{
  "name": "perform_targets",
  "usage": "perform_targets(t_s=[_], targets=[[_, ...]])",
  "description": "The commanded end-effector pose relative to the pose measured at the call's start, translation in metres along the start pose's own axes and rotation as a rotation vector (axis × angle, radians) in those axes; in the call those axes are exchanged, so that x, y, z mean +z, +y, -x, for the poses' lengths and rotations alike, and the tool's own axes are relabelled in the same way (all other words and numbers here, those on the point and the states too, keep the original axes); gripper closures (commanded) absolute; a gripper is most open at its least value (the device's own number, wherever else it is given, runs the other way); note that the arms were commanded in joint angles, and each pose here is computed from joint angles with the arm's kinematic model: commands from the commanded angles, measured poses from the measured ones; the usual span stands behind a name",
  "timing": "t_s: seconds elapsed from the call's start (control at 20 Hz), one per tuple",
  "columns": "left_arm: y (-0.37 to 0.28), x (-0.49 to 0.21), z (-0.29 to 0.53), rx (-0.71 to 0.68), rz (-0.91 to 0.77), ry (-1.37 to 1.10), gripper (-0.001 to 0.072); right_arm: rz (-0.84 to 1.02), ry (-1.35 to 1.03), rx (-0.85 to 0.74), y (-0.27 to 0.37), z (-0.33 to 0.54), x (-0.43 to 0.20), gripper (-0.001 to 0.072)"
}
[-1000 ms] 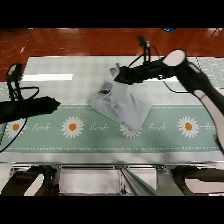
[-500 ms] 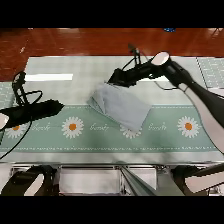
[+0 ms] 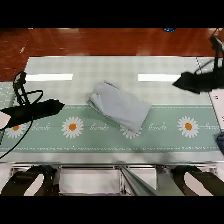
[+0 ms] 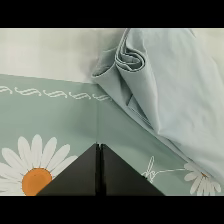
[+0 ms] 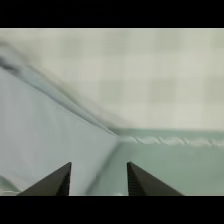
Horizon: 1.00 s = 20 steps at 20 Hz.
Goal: Fold the shirts.
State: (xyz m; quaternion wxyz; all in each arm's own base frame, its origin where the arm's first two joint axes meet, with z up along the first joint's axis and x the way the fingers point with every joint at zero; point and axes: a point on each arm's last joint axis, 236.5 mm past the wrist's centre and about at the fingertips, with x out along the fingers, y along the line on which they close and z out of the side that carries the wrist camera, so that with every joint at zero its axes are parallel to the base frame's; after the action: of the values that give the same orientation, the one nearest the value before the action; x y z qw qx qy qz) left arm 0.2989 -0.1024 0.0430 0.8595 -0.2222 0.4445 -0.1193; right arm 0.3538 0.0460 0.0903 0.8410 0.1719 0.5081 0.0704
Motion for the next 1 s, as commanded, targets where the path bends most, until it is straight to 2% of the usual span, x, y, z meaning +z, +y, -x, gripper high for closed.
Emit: perform_targets(t_s=[0.0,0.2,0.5,0.75,0.95], targets=[[0.0,0.001,0.0,0.0,0.001,-0.005,0.0692,-0.177,-0.032,-0.099,-0.051,-0.024,-0.068,0.0305],[0.0,0.001,0.0,0.0,0.002,-0.004,0.0692,-0.451,0.054,0.101,-0.029,-0.086,-0.126,0.0305],[0.0,0.001,0.0,0.0,0.002,-0.005,0.0692,-0.547,0.224,0.279,0.0,-0.128,-0.152,0.0304],[-0.006,0.001,0.0,-0.027,0.026,-0.005,0.0692,-0.485,0.359,0.315,0.037,-0.163,-0.167,0.0304],[-0.006,0.001,0.0,-0.027,0.026,-0.005,0.0692,-0.39,0.405,0.36,0.077,-0.184,-0.15,0.0315]])
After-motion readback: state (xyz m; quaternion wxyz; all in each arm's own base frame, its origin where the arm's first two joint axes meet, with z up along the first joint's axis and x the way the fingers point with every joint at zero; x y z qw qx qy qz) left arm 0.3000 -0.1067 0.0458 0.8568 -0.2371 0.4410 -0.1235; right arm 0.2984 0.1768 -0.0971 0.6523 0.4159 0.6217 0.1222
